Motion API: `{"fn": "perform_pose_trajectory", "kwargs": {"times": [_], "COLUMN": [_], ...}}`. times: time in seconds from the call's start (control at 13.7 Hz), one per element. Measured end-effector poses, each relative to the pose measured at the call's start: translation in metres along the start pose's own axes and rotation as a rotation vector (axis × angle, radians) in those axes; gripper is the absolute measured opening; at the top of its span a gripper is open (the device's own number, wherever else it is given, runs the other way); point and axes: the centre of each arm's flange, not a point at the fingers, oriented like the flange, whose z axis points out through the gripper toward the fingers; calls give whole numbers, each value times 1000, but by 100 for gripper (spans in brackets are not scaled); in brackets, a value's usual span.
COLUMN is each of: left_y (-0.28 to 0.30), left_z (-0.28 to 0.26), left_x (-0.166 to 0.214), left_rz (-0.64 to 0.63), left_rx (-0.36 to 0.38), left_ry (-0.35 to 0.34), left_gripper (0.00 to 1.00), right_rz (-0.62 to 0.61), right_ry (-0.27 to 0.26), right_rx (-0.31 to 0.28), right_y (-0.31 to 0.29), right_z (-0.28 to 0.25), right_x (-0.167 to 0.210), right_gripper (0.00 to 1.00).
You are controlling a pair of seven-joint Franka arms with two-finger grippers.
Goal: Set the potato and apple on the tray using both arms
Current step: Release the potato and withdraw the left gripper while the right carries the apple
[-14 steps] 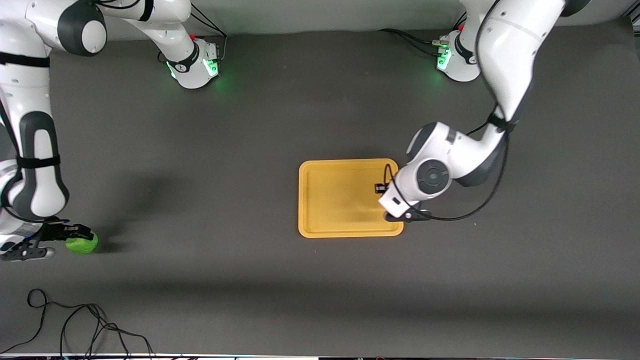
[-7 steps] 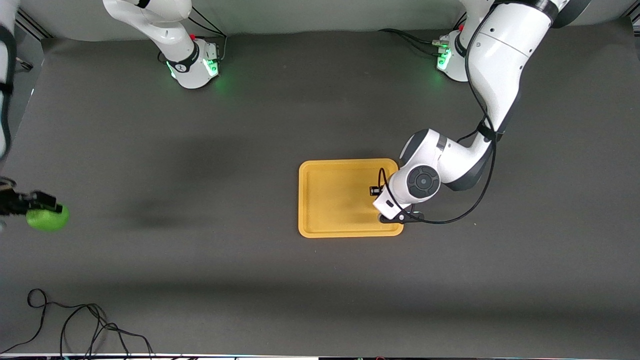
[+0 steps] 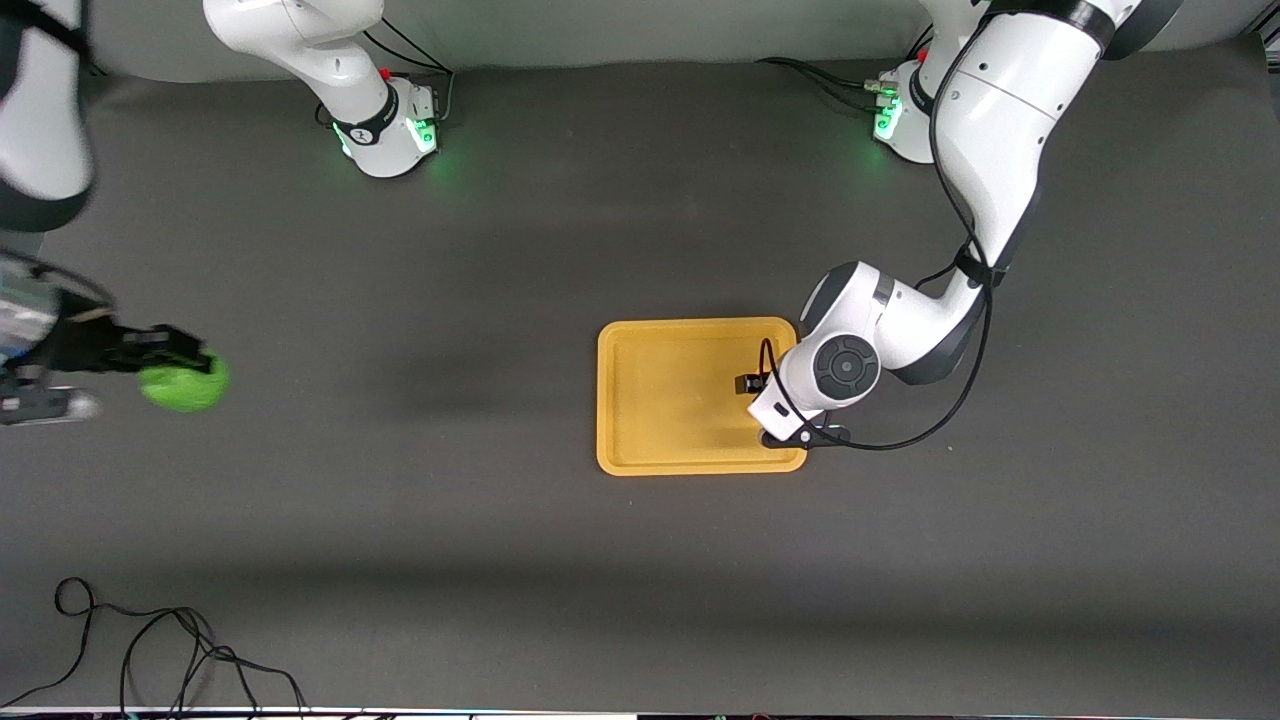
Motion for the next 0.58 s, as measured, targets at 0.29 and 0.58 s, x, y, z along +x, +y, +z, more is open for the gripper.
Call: {"fn": "perform_pose_trajectory", "kwargs": {"times": [0.29, 0.58], "left_y": [-63, -159], "left_z": [-79, -185], "left_x": [30, 15], "left_rz": [-81, 19], "left_rx": [-10, 102], "left_ry": [82, 80], "left_gripper": [100, 100], "right_rz": [8, 27], "right_ry": [-9, 20], "right_rx": [-12, -13], "right_y": [-71, -111], "right_z": [7, 10], "right_x": [-7, -10], "right_gripper": [65, 65]}}
